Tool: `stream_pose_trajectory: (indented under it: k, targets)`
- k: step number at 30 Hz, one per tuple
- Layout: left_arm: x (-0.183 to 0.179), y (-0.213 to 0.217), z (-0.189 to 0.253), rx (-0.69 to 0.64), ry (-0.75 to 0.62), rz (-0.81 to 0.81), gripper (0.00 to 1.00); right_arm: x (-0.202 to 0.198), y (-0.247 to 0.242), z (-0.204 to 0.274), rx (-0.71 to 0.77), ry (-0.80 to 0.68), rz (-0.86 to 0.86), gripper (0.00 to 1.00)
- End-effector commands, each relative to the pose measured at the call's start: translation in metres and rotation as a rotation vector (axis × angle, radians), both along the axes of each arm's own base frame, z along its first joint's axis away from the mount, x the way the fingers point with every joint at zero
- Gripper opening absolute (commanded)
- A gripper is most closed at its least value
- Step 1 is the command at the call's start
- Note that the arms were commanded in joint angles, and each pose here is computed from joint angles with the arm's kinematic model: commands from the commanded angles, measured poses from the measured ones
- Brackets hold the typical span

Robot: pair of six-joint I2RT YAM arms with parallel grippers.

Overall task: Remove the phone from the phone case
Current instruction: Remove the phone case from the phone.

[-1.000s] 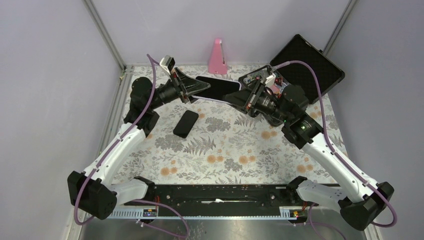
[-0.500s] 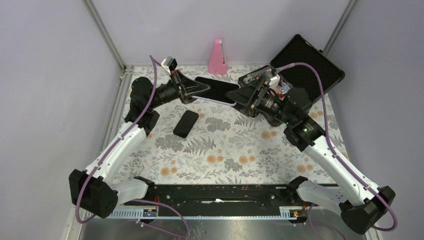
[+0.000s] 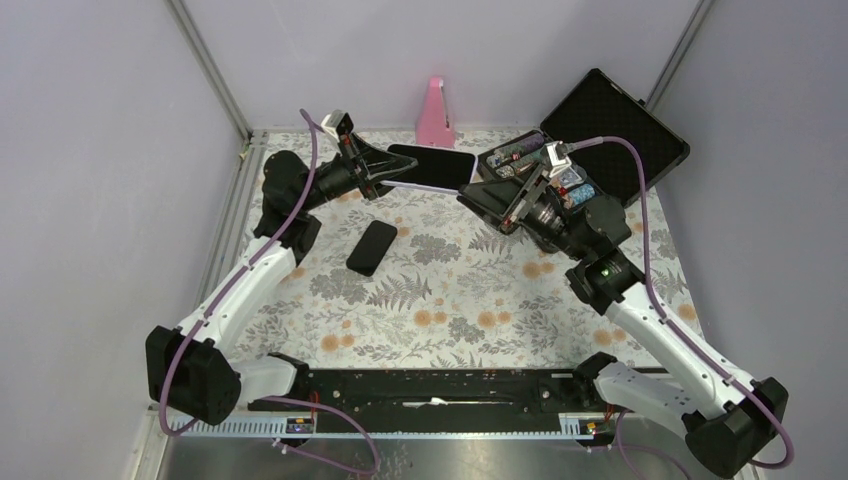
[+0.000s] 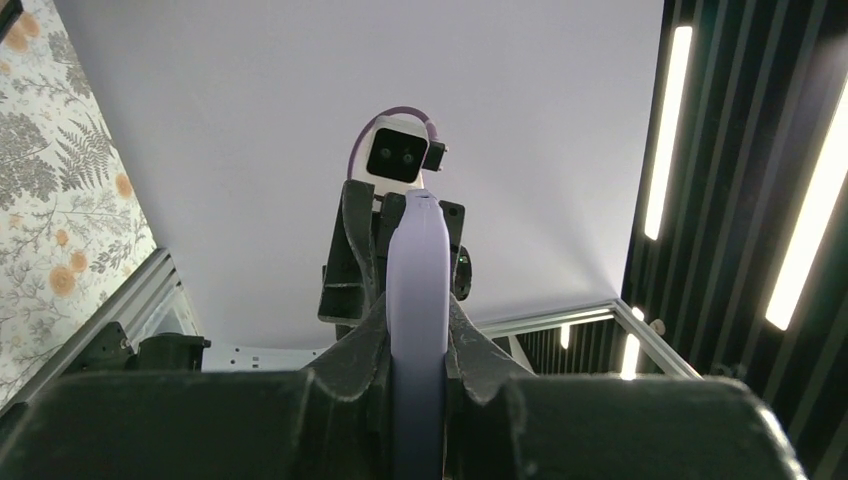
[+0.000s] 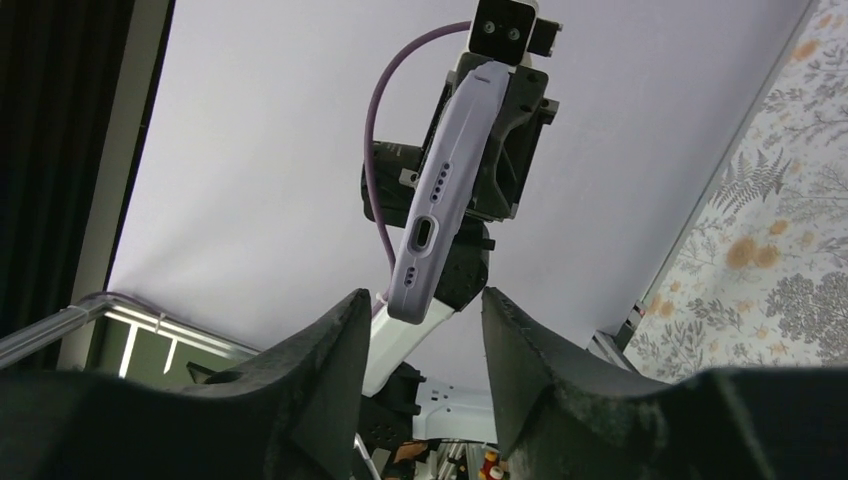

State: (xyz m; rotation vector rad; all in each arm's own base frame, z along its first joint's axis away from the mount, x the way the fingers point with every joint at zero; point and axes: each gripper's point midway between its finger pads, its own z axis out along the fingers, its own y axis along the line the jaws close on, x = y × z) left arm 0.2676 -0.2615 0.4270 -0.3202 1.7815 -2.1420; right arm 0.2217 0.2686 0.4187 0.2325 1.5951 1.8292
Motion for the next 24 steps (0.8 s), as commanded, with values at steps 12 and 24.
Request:
stream_pose_trajectory:
  k: [12, 24]
  targets:
    - [-0.010, 0.012, 0.031, -0.208, 0.155, -0.038, 0.00, -0.014, 0.001, 0.054, 0.155, -0.395, 0.037, 0.01]
    - [-0.015, -0.018, 0.011, -0.240, 0.307, -0.153, 0.00, -0.037, 0.008, 0.072, 0.175, -0.683, 0.118, 0.00]
